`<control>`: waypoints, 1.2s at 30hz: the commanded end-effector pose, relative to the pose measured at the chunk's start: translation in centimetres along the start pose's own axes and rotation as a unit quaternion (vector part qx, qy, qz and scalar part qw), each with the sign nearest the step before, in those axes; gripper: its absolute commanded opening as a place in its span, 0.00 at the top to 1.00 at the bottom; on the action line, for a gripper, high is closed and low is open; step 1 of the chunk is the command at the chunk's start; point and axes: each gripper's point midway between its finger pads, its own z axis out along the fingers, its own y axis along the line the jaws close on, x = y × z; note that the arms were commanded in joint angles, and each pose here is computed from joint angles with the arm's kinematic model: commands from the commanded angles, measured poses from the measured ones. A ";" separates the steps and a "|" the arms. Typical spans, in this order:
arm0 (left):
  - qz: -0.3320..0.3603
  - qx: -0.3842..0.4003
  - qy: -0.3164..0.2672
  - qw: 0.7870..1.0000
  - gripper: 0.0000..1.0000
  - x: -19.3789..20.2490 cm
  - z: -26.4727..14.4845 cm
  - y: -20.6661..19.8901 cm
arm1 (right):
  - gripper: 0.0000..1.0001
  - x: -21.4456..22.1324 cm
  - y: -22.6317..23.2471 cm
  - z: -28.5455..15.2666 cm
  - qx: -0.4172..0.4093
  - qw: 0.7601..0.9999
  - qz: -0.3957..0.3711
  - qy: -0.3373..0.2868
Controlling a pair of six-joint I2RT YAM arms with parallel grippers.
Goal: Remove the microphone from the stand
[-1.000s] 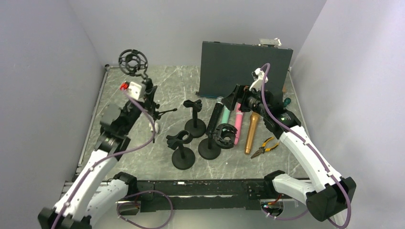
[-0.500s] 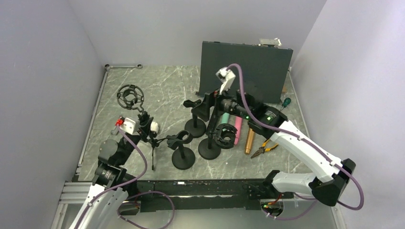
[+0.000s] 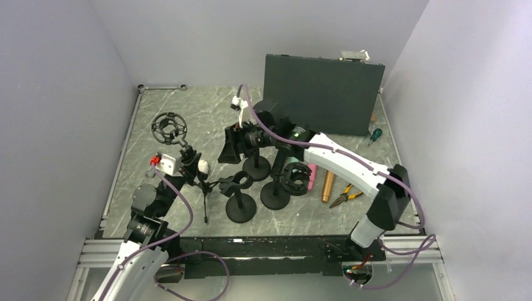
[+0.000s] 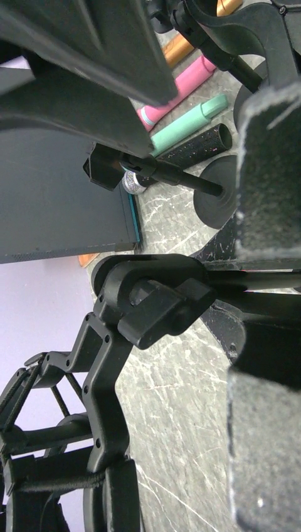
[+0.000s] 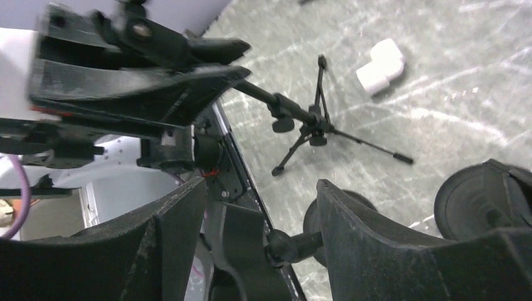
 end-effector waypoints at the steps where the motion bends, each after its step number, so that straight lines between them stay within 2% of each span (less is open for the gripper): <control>1: 0.000 0.011 -0.085 0.996 1.00 -4.2 0.4 -0.4 | 0.33 0.0 0.9 0.3 -0.021 1.000 -0.001 0.020; 9: 0.012 -0.001 -0.096 0.995 1.00 -4.9 1.1 0.1 | 0.35 1.1 -1.1 4.8 -0.015 0.998 -0.018 0.065; 15: 0.017 0.002 -0.097 0.995 1.00 -5.3 1.6 0.0 | 0.39 1.9 -2.8 7.6 -0.001 0.996 -0.017 0.086; 25: 0.011 -0.005 -0.096 0.995 1.00 -5.2 1.8 0.3 | 0.42 4.9 -3.9 10.3 0.000 0.990 -0.034 0.137; 36: 0.010 -0.001 -0.090 0.996 1.00 -4.8 2.1 0.1 | 0.51 5.5 -3.8 11.7 -0.026 0.989 -0.034 0.139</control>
